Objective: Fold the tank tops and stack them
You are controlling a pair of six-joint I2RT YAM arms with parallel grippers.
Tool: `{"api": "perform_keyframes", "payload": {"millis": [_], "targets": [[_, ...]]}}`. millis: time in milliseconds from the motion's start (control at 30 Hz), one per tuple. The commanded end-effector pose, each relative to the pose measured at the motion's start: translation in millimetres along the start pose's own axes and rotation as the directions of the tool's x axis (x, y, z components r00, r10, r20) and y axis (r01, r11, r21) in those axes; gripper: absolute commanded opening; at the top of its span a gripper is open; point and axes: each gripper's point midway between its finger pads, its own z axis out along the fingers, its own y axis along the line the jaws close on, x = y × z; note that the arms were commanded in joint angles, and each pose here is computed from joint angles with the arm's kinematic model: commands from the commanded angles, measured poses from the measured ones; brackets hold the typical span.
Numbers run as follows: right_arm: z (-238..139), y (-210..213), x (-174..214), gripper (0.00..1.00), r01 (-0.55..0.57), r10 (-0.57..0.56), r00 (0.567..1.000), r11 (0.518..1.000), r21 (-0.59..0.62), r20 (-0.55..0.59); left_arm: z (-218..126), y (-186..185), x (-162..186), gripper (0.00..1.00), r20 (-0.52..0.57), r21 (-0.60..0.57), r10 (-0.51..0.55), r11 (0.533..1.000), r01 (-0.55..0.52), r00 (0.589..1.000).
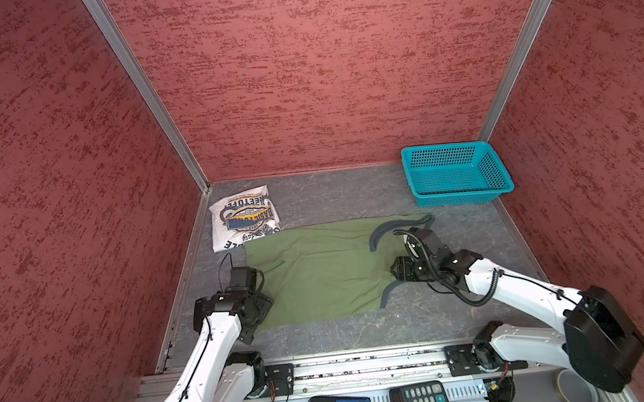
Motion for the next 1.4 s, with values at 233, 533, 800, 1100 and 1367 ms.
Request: {"api": "perform_keyframes", "payload": {"millis": [233, 533, 800, 1100, 1367], "targets": [[-0.6, 20.9, 26.2, 0.64, 0.058, -0.061, 0.997, 0.996, -0.073, -0.045, 21.8, 10.8, -10.2, 0.65, 0.022, -0.036, -0.144, 0.989, 0.145, 0.989], [11.1, 44.9, 71.8, 0.63, 0.133, -0.145, 0.980, 0.987, -0.089, -0.137, 38.9, 4.6, -8.0, 0.37, -0.008, -0.017, -0.148, 0.989, 0.148, 0.989], [26.9, 53.9, 100.5, 0.58, 0.102, -0.120, 0.971, 0.990, -0.094, -0.207, 34.1, -4.6, -10.8, 0.18, 0.001, 0.039, -0.130, 0.991, 0.130, 0.991], [37.8, 61.0, 98.5, 0.29, 0.112, -0.128, 0.969, 0.990, -0.084, -0.211, 15.9, -19.6, -18.4, 0.07, 0.035, 0.118, -0.106, 0.988, 0.101, 0.994], [21.8, 57.2, 80.6, 0.08, 0.209, -0.202, 0.957, 0.978, 0.011, -0.206, -7.5, -45.4, -37.1, 0.04, 0.101, 0.205, -0.086, 0.977, 0.064, 0.991]]}}
